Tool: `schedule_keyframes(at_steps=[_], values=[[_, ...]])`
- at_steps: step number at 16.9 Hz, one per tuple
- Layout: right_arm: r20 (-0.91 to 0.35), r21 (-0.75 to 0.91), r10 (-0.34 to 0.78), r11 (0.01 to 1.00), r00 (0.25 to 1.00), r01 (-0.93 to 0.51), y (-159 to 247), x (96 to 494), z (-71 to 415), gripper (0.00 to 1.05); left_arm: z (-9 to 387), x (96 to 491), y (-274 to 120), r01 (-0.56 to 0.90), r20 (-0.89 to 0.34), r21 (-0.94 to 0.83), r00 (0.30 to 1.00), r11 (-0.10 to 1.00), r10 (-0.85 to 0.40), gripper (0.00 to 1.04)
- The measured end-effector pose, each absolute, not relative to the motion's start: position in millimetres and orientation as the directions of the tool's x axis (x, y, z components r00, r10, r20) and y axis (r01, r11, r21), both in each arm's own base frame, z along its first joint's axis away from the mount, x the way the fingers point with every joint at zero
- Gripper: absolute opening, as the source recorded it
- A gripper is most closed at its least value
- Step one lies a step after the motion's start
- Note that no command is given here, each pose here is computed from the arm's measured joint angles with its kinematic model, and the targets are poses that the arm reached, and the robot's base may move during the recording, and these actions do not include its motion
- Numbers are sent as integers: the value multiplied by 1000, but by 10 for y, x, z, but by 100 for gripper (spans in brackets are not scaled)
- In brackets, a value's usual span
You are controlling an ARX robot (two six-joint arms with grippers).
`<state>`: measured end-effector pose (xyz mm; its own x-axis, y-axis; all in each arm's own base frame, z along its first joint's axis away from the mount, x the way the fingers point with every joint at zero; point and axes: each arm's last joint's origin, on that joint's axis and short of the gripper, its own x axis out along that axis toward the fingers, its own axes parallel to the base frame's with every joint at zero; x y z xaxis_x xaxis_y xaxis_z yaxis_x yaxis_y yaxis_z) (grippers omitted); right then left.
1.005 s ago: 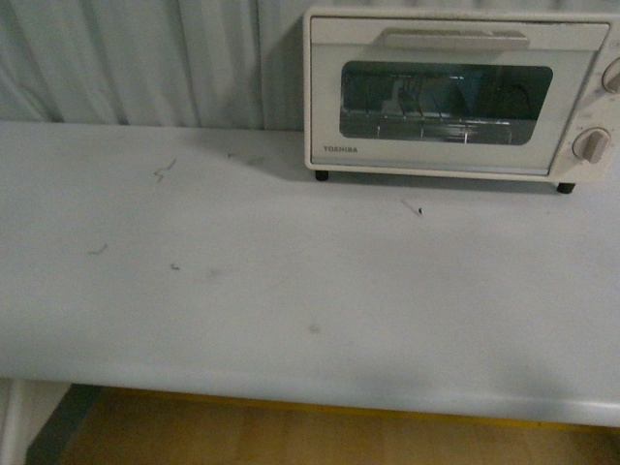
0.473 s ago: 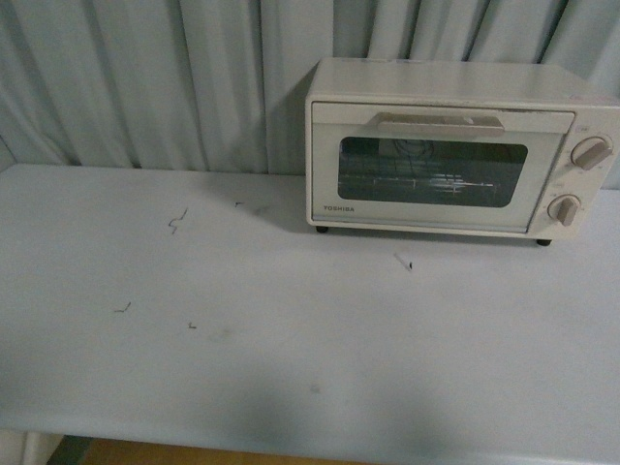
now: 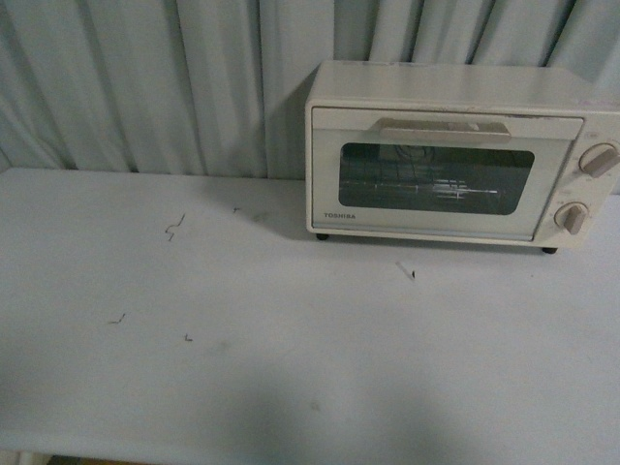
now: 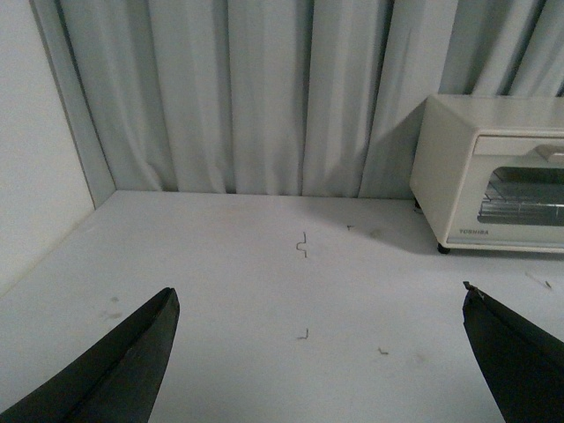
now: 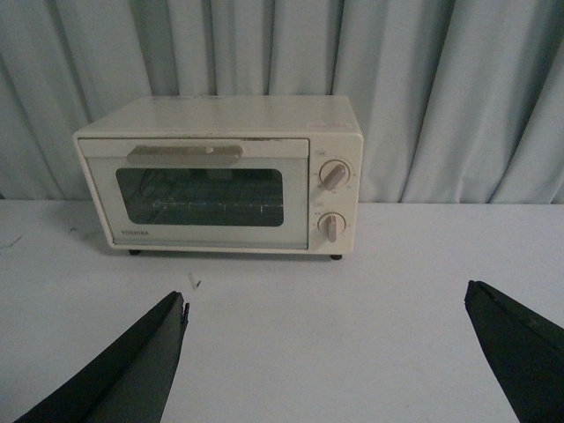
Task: Open oven
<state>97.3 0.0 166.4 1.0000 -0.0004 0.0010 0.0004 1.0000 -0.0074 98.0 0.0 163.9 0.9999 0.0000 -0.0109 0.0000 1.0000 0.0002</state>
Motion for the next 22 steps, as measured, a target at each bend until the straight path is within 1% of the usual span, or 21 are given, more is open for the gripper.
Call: schedule_keyframes(at_steps=[22], values=[[3, -7, 0, 1000, 1000, 0, 0, 973, 1666, 98, 1641, 980, 0, 0, -8, 0, 1000, 1000, 0, 98]])
